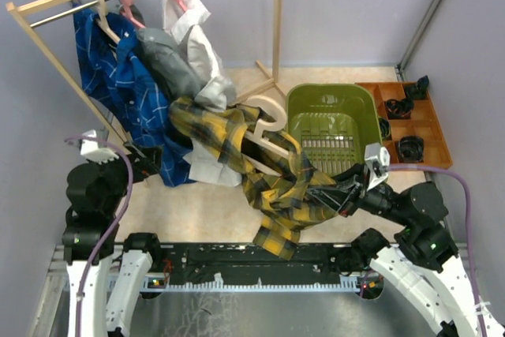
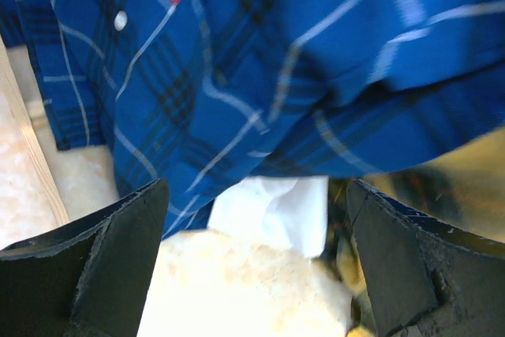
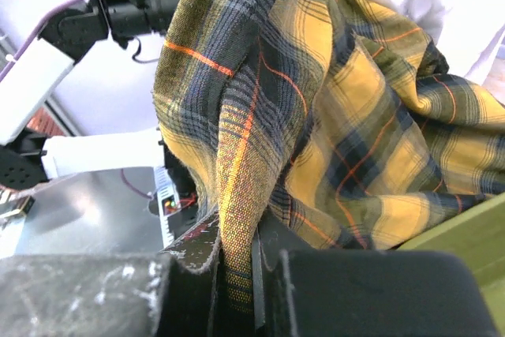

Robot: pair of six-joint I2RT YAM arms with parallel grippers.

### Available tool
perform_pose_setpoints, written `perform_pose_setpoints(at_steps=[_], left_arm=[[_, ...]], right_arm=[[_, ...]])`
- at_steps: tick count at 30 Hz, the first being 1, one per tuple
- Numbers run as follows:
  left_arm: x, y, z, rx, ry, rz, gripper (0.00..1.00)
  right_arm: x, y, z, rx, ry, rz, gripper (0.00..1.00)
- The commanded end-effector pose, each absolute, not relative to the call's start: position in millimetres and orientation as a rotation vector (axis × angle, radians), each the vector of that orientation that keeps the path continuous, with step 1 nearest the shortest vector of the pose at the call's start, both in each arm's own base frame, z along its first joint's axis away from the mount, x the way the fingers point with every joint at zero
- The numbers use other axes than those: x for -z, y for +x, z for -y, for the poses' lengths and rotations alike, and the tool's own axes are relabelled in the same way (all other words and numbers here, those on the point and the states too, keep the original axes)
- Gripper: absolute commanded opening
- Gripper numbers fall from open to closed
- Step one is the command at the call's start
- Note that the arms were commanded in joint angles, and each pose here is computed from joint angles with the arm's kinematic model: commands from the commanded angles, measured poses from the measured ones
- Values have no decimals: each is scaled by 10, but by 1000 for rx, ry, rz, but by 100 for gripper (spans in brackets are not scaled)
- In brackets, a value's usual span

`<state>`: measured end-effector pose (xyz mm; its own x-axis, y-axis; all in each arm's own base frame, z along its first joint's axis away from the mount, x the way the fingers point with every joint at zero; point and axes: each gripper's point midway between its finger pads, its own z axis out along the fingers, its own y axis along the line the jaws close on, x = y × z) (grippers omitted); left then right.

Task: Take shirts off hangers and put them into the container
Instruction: Adjust the hanger.

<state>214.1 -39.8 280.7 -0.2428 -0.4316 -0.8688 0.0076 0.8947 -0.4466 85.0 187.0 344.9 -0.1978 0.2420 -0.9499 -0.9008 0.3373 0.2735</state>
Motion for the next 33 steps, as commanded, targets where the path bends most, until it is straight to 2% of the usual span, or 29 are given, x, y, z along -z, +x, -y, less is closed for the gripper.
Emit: perform_pose_setpoints(at_steps=[1, 5, 8, 11, 16, 20, 25, 31, 33], left_arm=[[-3299, 1948, 270, 397, -353, -1608, 99], [-3435, 1827, 196, 375, -370, -1535, 99], [-3473, 1788, 207, 375, -350, -1523, 99], [-3454, 1822, 233, 370, -319, -1541, 99], [-3276, 1949, 344, 406, -282, -1626, 99], [-3060, 2042, 498, 488, -256, -1696, 99], [-2879, 2075, 540, 509, -255, -1739, 99], [-2830, 2092, 548, 507, -244, -1751, 99], [-2824, 2090, 551, 506, -240, -1754, 99]], right_arm=[[-3702, 641, -1992, -1234, -854, -1177, 0], [-3407, 838, -2190, -1295, -879, -1309, 0], [-3187, 1386, -2060, -1059, -657, -1593, 0], [-3460, 1634, -1807, -895, -466, -1592, 0], [-4843, 1396, -1232, -771, -295, -1198, 0], [-5536, 1105, -967, -683, -330, -1084, 0], [-5713, 784, -791, -690, -341, -1009, 0], [-5361, 391, -1100, -892, -549, -1001, 0], [-5228, 512, -1048, -878, -473, -1058, 0]])
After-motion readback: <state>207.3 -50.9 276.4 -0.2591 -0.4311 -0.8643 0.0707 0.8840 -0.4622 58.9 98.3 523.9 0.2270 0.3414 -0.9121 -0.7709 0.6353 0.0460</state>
